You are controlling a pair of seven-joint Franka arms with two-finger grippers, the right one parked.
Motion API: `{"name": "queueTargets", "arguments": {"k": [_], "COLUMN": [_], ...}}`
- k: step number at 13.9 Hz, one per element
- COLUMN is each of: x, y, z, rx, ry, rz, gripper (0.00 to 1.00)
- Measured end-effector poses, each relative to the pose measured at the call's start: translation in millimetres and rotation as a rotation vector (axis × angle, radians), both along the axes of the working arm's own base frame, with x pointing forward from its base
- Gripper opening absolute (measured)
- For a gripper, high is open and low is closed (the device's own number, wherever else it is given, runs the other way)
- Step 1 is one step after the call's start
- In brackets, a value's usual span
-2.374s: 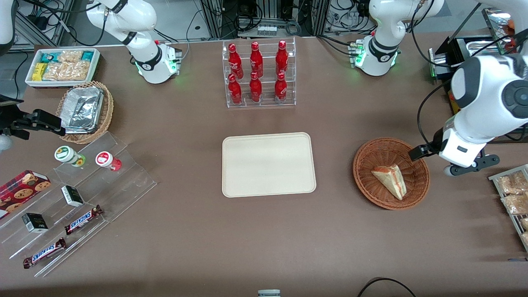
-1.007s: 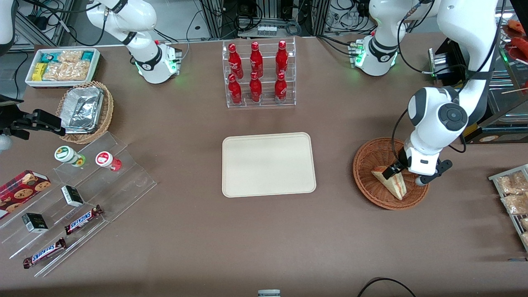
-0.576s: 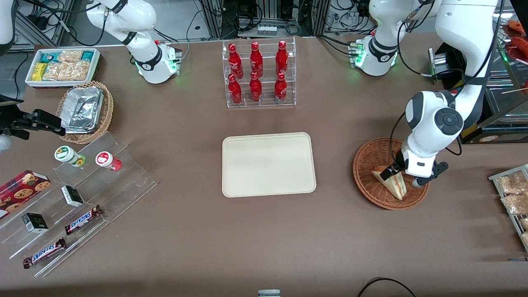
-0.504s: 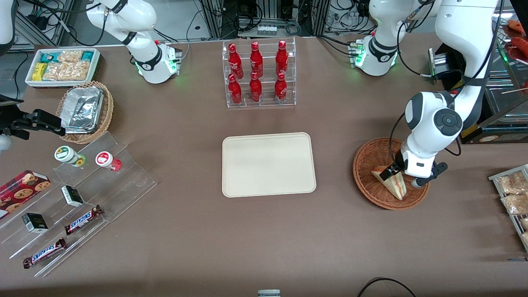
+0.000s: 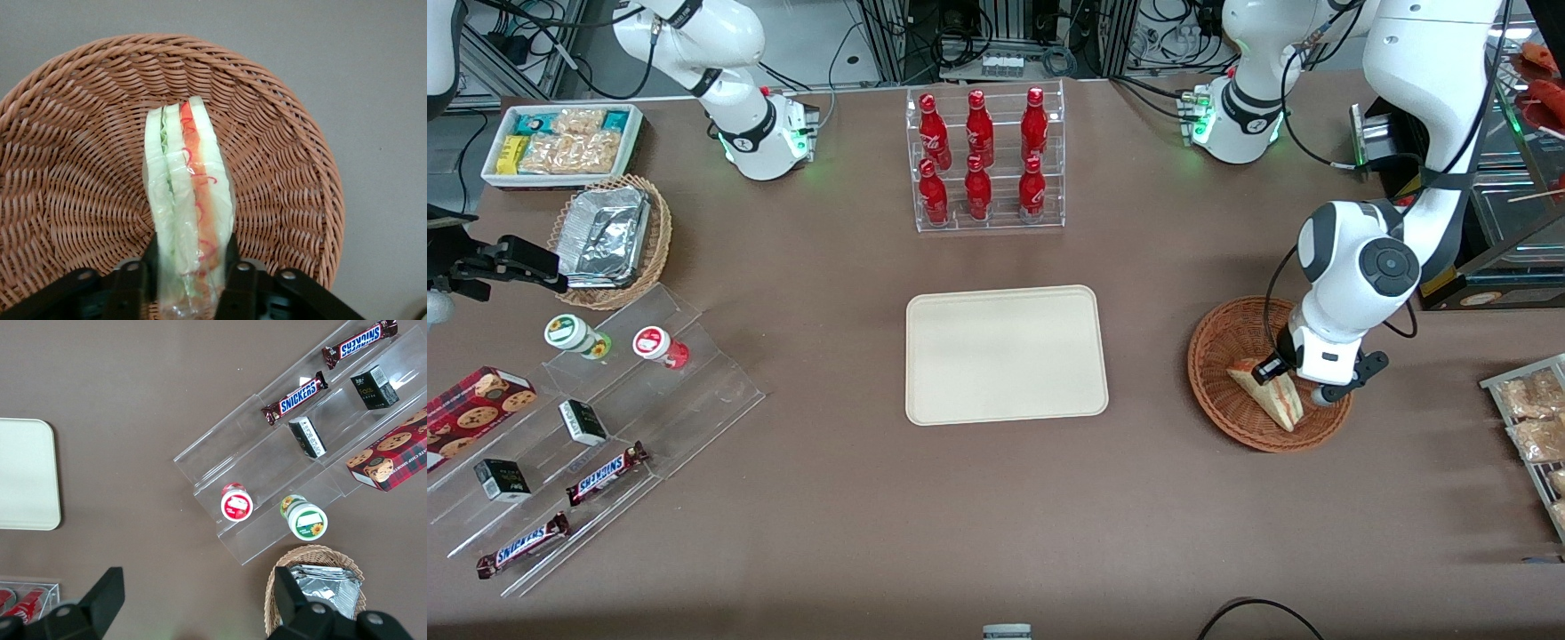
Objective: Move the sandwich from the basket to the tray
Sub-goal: 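Lower the left gripper and close it on the sandwich's wrapped edge, then lift the sandwich and carry it over the cream tray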
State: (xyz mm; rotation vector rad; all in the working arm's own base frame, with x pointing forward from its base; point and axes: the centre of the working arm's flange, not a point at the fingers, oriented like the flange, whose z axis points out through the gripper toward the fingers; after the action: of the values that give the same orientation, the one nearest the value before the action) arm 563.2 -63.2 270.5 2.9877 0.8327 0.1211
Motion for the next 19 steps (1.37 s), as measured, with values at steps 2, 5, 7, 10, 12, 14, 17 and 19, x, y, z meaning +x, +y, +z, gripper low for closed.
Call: {"name": "queueTargets", "arguments": {"k": [2, 5, 7, 10, 12, 14, 17, 19], "x": [3.7, 10.2, 14.1, 13.9, 3.6, -2.0, -1.4, -5.3], "y": [-2.0, -25.8, -59.1, -124.9, -174.3, -221.2, -284.8, -320.6], "z": [10.3, 54.3, 98.9, 148.5, 154.6, 153.4, 146.9, 131.3], "rx": [0.003, 0.017, 0.031, 0.035, 0.031, 0.022, 0.002, -0.005], "ry": [0.003, 0.048, 0.08, 0.065, 0.051, 0.04, 0.024, 0.033], "rz": [-0.008, -0.05, -0.104, -0.206, -0.284, -0.349, -0.433, -0.481], "gripper": [0.27, 0.19, 0.15, 0.15, 0.15, 0.15, 0.15, 0.15]}}
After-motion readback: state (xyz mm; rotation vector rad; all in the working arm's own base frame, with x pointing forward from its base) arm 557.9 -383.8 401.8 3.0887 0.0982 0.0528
